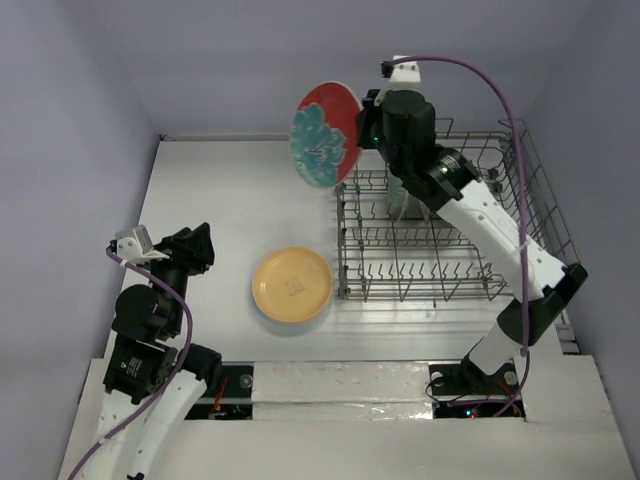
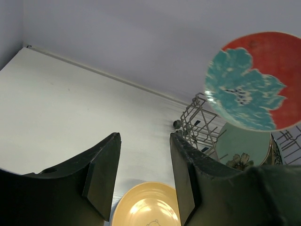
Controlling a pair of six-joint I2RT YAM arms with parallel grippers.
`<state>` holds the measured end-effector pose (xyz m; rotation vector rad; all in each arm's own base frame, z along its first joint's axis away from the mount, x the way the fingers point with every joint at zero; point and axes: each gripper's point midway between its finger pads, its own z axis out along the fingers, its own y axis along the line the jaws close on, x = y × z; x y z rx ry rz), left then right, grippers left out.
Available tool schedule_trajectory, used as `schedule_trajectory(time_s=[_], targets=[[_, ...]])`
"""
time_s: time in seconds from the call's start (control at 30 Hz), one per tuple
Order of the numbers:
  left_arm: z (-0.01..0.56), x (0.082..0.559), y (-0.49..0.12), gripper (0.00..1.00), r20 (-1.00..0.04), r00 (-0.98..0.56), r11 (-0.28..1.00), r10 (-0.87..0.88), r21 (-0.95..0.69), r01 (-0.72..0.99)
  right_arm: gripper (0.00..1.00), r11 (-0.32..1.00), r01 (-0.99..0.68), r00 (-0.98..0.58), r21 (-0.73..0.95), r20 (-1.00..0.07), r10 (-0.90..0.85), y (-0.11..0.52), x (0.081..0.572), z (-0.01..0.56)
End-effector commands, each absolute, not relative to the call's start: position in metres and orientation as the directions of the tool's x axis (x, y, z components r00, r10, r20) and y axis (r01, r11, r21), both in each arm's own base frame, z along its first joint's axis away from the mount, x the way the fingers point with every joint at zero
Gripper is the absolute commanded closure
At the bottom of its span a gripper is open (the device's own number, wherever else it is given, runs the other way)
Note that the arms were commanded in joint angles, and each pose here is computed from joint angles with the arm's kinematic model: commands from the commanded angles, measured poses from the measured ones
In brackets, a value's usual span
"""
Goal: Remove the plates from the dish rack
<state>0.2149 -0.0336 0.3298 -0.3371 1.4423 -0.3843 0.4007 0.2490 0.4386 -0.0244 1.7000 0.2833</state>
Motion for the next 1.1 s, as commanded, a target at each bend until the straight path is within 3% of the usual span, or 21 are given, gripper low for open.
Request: schedule_trajectory(time_s=[0.0,0.27,0.5,0.97,1.07], targets=[[0.342,0.216,-0.036,0.57,-0.878,0.125,0.887,-0.462,-0.454,0.088,1.00,0.731,-0.503,-0.161,0.460,-0.881,0.444,0.341,0.394,0.490],[0.345,0.212,-0.033,0.57,-0.872,0.140,0.883,-0.469,-0.462,0.081,1.00,0.560,-0.592,-0.320,0.579,-0.807,0.496,0.453,0.419,0.450],[0.346,0.211,-0.033,0.57,-0.871,0.143,0.883,-0.470,-0.462,0.089,1.00,0.538,-0.572,-0.428,0.619,-0.785,0.448,0.524,0.435,0.377],[0.346,0.212,-0.036,0.57,-0.872,0.138,0.882,-0.470,-0.460,0.100,1.00,0.601,-0.401,-0.593,0.692,-0.696,0.405,0.563,0.460,0.224],[0.345,0.212,-0.036,0.57,-0.873,0.136,0.884,-0.468,-0.458,0.097,0.86,0.616,-0.347,-0.606,0.707,-0.670,0.428,0.558,0.461,0.208]])
